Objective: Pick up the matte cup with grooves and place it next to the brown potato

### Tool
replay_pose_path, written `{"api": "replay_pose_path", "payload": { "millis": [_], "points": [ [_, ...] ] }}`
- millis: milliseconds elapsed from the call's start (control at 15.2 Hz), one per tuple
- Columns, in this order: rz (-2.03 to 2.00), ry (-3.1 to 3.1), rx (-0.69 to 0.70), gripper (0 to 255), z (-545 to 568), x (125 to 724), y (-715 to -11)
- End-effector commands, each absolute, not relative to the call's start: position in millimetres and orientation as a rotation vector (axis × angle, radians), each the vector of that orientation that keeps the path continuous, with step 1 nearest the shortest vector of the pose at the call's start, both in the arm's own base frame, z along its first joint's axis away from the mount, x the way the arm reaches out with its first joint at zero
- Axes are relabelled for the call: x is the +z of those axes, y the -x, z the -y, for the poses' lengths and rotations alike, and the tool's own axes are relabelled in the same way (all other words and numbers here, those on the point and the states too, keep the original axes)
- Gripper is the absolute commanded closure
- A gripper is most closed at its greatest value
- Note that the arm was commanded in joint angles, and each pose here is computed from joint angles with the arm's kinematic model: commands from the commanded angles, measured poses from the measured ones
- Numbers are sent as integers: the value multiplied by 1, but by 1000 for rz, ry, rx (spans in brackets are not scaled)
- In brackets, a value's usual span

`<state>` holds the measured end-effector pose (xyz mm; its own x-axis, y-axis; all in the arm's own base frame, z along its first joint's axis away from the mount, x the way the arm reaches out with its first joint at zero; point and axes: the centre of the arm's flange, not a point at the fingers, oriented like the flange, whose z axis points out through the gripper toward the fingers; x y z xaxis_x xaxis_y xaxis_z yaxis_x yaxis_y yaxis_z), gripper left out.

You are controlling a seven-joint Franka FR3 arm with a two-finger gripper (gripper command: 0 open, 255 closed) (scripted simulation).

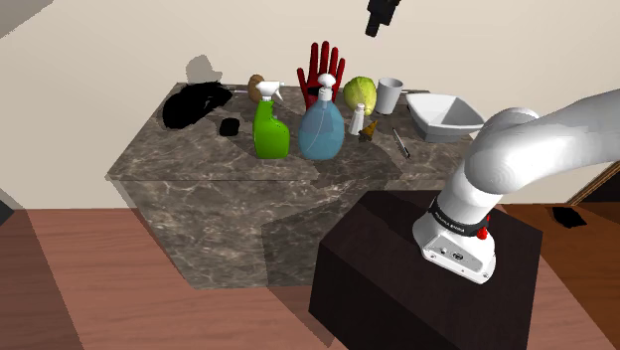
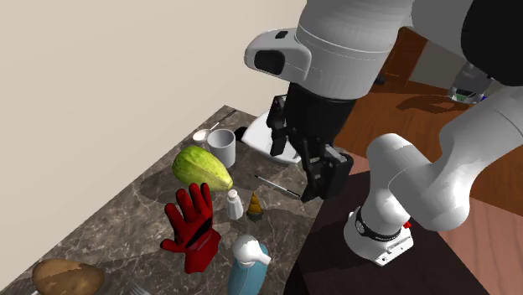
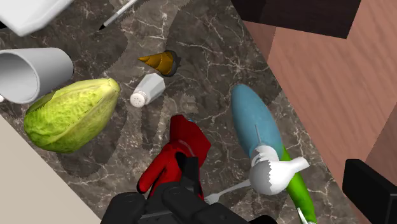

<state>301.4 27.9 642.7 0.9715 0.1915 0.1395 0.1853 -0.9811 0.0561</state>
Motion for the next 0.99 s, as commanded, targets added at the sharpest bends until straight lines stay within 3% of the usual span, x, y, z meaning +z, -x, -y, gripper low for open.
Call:
{"api": "replay_pose_path", "payload": {
  "millis": [0, 924],
  "points": [
    [-294, -3077, 224, 0, -28, 643, -301],
    [-202, -3062, 186, 0, 112, 536, -345]
  ]
}}
